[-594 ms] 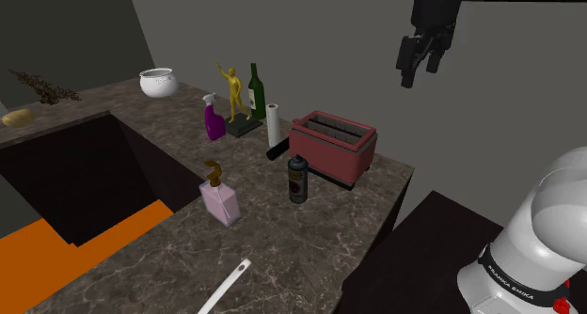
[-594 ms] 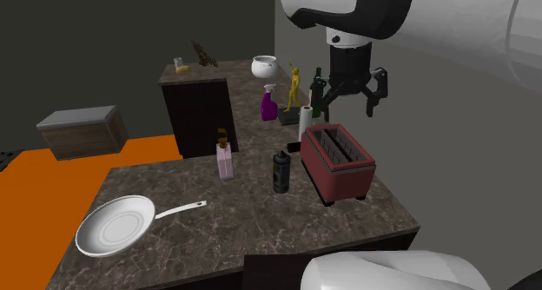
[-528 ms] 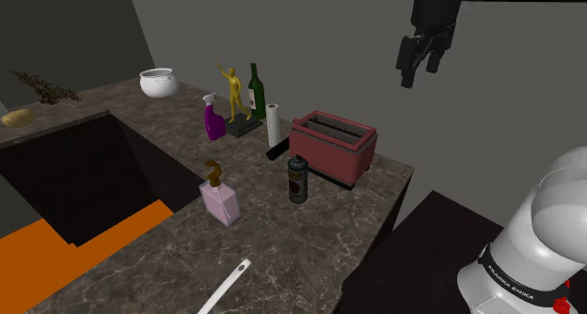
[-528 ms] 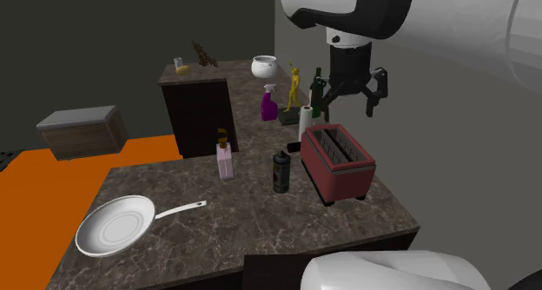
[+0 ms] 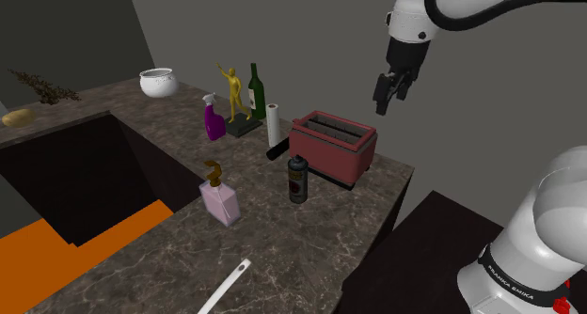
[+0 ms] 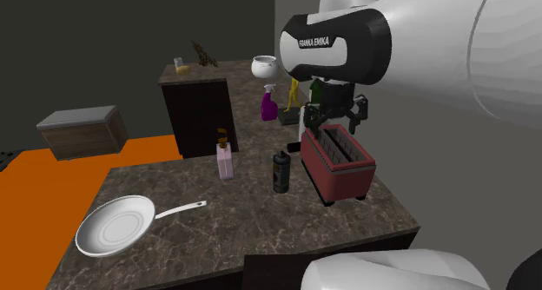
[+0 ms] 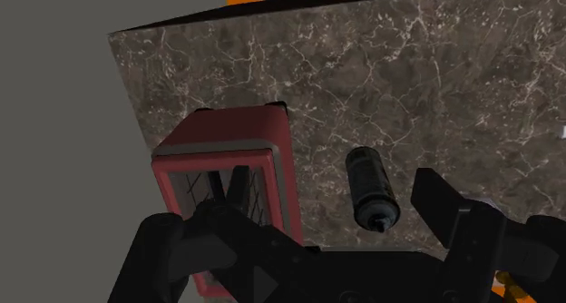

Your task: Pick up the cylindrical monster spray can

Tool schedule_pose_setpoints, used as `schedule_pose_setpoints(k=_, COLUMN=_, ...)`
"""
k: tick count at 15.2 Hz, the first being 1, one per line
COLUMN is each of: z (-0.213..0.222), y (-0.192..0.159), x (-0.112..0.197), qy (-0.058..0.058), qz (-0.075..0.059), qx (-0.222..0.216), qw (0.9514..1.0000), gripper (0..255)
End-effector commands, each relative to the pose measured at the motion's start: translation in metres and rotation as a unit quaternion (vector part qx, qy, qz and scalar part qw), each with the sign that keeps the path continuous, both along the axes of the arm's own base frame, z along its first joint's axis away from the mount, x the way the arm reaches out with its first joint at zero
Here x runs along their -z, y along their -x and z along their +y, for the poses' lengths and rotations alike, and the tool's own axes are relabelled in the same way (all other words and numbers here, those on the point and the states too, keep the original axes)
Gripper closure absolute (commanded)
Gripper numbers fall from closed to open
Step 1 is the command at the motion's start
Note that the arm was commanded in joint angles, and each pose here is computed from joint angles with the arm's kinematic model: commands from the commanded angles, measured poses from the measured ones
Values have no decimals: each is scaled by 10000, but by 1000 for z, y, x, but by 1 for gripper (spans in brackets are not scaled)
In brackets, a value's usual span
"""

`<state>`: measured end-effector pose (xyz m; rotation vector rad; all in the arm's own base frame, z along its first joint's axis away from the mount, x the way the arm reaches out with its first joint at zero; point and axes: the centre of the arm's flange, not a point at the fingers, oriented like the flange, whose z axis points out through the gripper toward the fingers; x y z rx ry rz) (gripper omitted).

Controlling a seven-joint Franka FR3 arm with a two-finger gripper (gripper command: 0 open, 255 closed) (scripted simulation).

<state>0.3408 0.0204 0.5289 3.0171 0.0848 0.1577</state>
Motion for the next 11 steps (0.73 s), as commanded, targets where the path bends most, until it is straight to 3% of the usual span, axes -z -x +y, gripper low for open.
schedule_pose_setpoints(k=1, z=4, y=-10, x=25, qy=-41, qz=-164, qx=-182, qw=9997, gripper=0)
schedule_pose_setpoints(k=6, z=13, y=-36, x=79, qy=-134, qz=-502, qx=-614, qw=9968, gripper=0)
schedule_pose_setpoints(k=11, z=26, y=-65, x=131, qy=-227, qz=-838, qx=-1045, qw=9907, gripper=0)
